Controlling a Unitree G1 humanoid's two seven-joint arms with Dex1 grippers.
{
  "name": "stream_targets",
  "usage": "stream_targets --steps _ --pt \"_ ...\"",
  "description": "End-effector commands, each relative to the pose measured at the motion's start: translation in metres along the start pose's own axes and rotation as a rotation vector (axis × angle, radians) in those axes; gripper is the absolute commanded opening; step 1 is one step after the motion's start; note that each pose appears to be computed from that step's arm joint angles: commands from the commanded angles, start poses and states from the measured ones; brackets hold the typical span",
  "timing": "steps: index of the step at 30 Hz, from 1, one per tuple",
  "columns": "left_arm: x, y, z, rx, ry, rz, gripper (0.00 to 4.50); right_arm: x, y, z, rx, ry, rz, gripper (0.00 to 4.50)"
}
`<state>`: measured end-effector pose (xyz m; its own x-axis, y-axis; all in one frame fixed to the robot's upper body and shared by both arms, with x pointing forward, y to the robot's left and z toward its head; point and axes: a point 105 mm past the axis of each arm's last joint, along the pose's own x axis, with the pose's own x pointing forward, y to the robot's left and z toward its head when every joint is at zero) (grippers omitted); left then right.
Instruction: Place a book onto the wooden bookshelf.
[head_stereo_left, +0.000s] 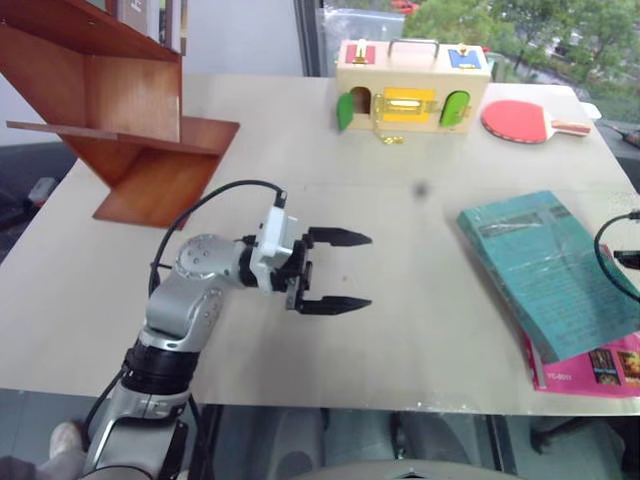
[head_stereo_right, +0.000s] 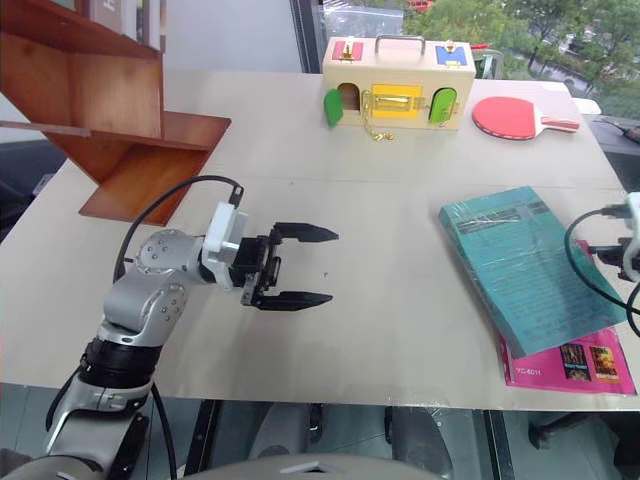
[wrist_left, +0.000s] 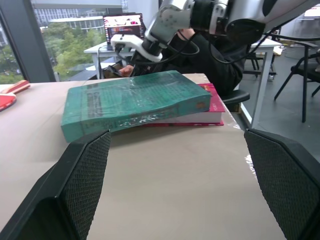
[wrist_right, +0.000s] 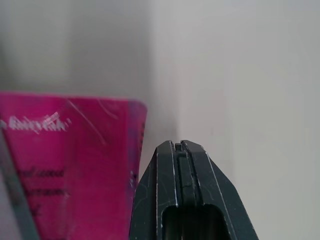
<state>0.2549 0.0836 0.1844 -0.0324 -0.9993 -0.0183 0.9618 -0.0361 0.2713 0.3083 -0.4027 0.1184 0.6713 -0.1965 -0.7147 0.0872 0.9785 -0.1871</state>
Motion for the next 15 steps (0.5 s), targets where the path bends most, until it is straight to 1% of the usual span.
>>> stream_targets --steps 1,4,9,11,15 --pt "0.000 -0.002 0.009 0.047 -0.014 0.013 4.50 -0.008 -0.023 -0.006 -0.015 0.033 -0.066 0.08" --pt "-0.004 -0.002 0.007 0.042 -0.008 0.029 4.50 -0.015 -0.023 -0.015 -0.021 0.065 -0.031 0.08" --pt "-0.005 -0.005 0.006 0.039 -0.009 0.032 4.50 -0.022 0.001 -0.029 -0.077 0.123 0.097 0.08" --pt "-0.004 -0.005 0.006 0.040 -0.010 0.032 4.50 -0.024 0.002 -0.033 -0.089 0.131 0.097 0.08" --pt "-0.004 -0.005 0.006 0.040 -0.010 0.031 4.50 -0.029 0.000 -0.038 -0.040 0.130 0.096 0.08"
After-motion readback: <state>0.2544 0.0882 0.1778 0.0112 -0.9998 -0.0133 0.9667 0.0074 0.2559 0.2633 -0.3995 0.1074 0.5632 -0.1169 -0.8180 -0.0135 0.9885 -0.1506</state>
